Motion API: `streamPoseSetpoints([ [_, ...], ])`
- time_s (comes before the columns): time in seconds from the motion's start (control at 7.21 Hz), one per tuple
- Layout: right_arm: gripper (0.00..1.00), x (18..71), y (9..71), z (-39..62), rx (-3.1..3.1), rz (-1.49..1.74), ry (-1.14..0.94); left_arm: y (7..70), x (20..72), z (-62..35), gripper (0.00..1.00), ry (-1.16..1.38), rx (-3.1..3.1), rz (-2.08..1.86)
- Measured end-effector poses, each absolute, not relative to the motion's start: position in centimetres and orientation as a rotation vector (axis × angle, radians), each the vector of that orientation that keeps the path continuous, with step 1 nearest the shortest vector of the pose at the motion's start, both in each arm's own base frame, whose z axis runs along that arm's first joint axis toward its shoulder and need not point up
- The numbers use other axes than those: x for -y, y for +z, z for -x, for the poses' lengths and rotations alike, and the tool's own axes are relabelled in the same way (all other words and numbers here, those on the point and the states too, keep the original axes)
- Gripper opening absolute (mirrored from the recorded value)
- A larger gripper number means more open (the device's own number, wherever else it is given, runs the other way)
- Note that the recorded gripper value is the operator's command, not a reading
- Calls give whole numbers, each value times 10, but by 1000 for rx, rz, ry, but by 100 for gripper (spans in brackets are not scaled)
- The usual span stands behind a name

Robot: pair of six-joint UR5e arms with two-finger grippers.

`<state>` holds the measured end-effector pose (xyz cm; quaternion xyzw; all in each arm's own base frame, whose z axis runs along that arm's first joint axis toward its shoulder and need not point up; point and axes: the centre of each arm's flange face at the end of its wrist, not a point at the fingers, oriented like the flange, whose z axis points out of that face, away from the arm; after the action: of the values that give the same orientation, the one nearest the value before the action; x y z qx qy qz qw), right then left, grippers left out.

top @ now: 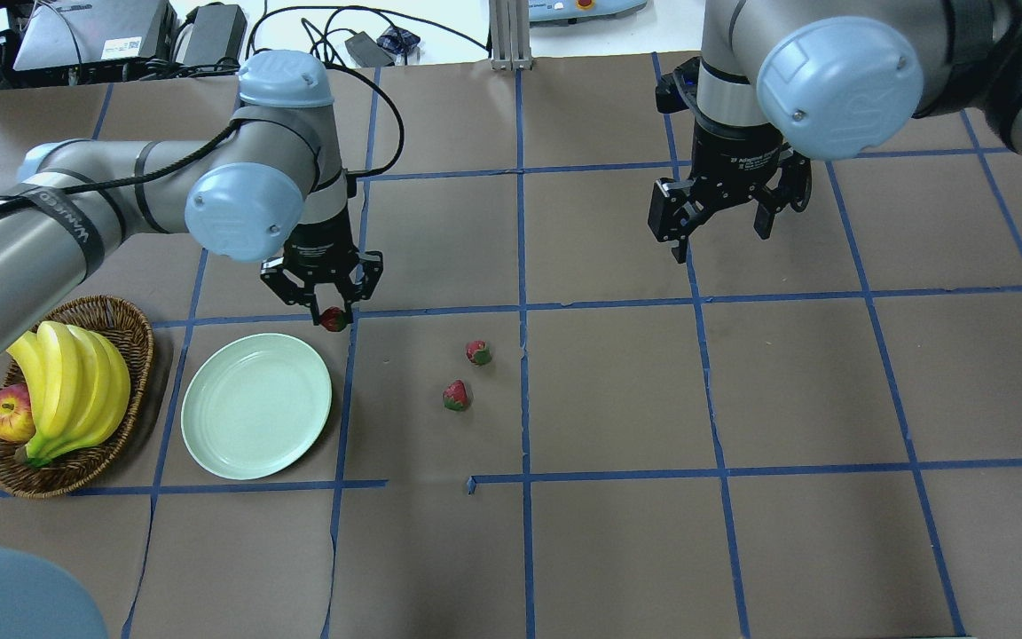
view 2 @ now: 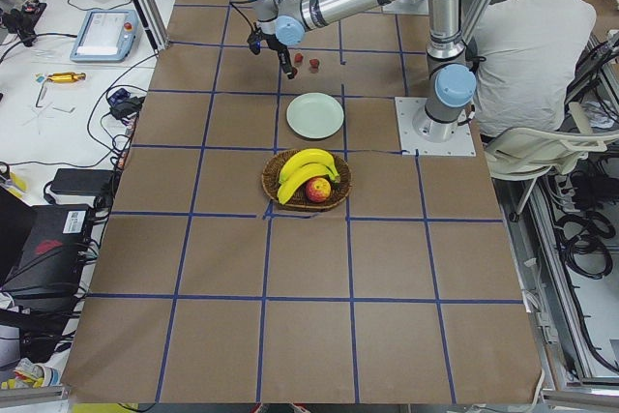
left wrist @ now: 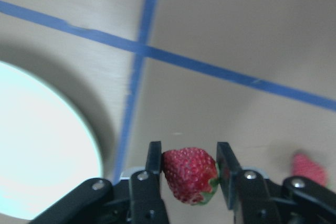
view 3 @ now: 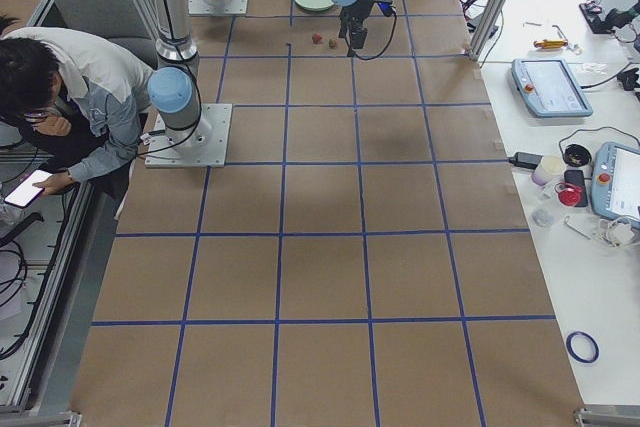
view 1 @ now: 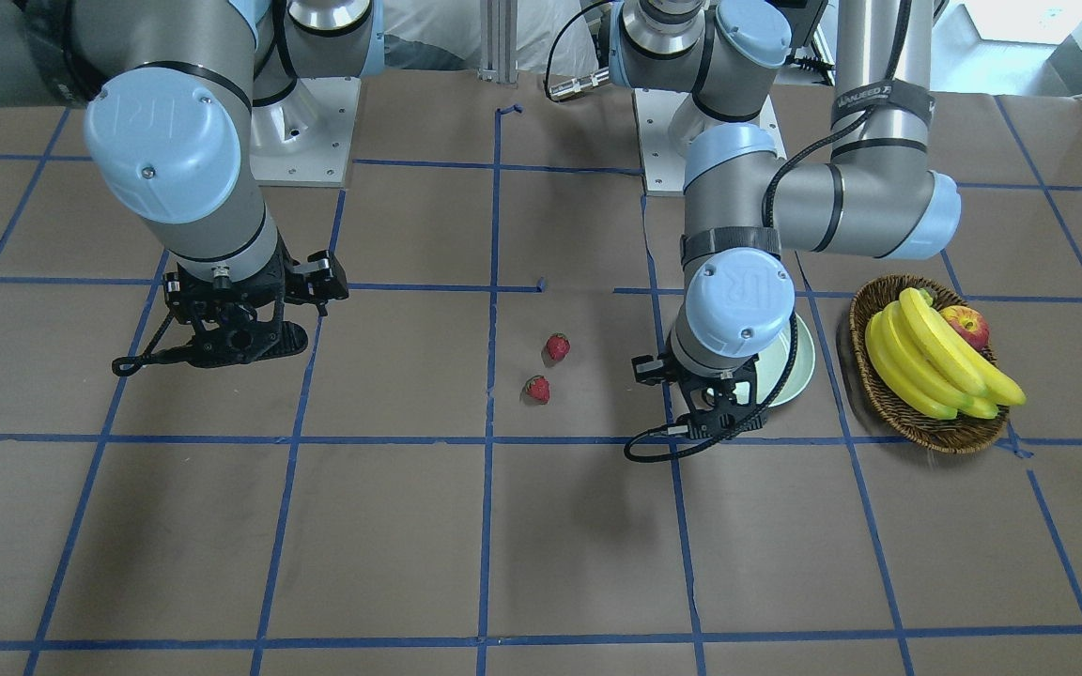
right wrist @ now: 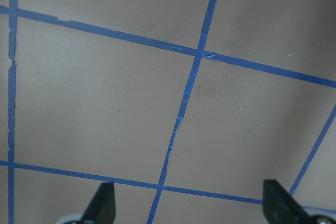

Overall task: Collect all strawberries into plate
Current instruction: 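Carry the strawberry with the left gripper over the plate and lower, then open the left gripper to drop the strawberry and lift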

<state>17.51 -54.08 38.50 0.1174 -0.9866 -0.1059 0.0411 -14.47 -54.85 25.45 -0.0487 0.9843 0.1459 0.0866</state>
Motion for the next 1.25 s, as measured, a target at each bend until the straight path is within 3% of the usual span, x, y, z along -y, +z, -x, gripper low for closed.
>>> streamPoseSetpoints([
  [0.55,100,542,382,-176,3025,-357,-332,213,533,40,0,631,-2838,-135],
  [0.69,100,542,381,-176,3024,-357,-335,206,532,28,55,651,-2837,-141],
  [0.83,100,541,380,-176,3024,-358,-338,201,533,22,78,648,-2846,-133],
  [1.11,100,541,378,-176,3022,-358,-342,199,536,20,96,624,-2863,-125],
  [1.25,100,540,378,-176,3022,-359,-343,202,537,24,100,607,-2865,-133],
])
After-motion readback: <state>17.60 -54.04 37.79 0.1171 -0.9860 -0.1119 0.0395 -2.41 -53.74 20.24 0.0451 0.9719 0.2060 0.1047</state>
